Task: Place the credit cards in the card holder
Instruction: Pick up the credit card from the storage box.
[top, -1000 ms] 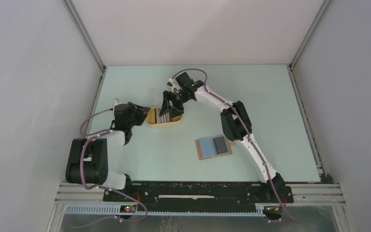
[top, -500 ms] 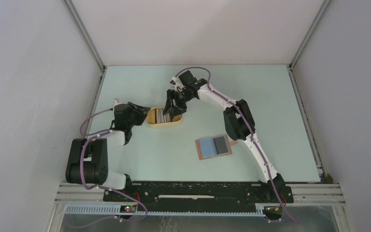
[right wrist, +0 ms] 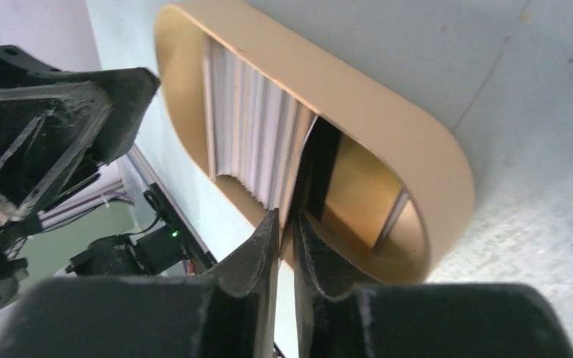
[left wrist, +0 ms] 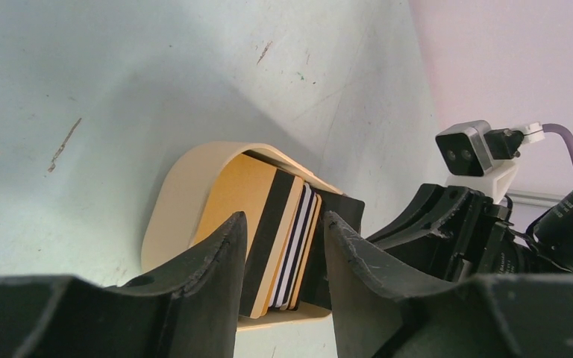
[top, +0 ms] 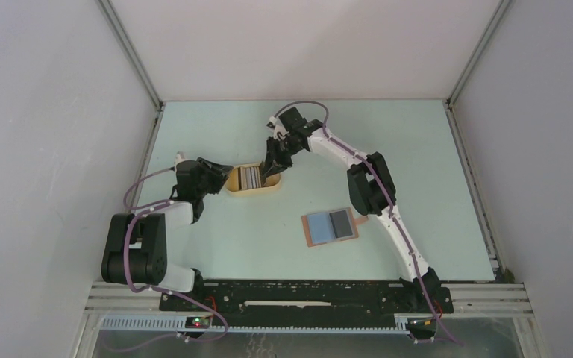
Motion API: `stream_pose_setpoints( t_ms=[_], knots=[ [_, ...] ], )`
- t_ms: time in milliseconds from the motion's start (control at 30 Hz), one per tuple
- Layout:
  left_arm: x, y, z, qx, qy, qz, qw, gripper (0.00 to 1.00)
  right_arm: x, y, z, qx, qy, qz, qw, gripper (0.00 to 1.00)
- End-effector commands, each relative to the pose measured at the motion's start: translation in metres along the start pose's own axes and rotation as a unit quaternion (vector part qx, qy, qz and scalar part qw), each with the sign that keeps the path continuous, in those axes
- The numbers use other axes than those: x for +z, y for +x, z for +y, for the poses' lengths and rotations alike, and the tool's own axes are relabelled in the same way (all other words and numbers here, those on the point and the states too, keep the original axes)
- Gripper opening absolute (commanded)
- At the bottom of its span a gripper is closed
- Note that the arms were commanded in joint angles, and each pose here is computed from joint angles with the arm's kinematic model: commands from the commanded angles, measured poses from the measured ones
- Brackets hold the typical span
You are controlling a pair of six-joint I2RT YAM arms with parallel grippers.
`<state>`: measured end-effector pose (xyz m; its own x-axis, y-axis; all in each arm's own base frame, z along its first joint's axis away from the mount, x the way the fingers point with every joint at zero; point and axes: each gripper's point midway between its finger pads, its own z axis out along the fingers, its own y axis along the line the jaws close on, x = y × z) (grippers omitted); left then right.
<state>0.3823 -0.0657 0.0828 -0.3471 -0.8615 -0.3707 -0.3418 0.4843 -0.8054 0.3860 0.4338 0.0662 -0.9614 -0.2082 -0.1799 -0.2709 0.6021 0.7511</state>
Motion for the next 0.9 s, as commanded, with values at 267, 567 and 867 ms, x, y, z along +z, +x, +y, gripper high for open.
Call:
stream_pose_setpoints(
  t_ms=[267,567,867],
  knots=[
    [0.002,-0.012,-0.026,0.012,0.043,-0.008,0.999,0.47,-0.031,-0.023,0.007,-0.074,0.059,-0.059,0.994,0.01],
    [-0.02,-0.024,-0.054,0.044,0.15,-0.036,0.987,0.51,-0.066,-0.031,0.034,-0.142,0.069,-0.09,0.983,0.0],
    [-0.072,-0.006,-0.114,0.116,0.348,-0.026,0.93,0.6,-0.102,0.0,0.066,-0.231,0.023,-0.074,0.97,0.0]
  ],
)
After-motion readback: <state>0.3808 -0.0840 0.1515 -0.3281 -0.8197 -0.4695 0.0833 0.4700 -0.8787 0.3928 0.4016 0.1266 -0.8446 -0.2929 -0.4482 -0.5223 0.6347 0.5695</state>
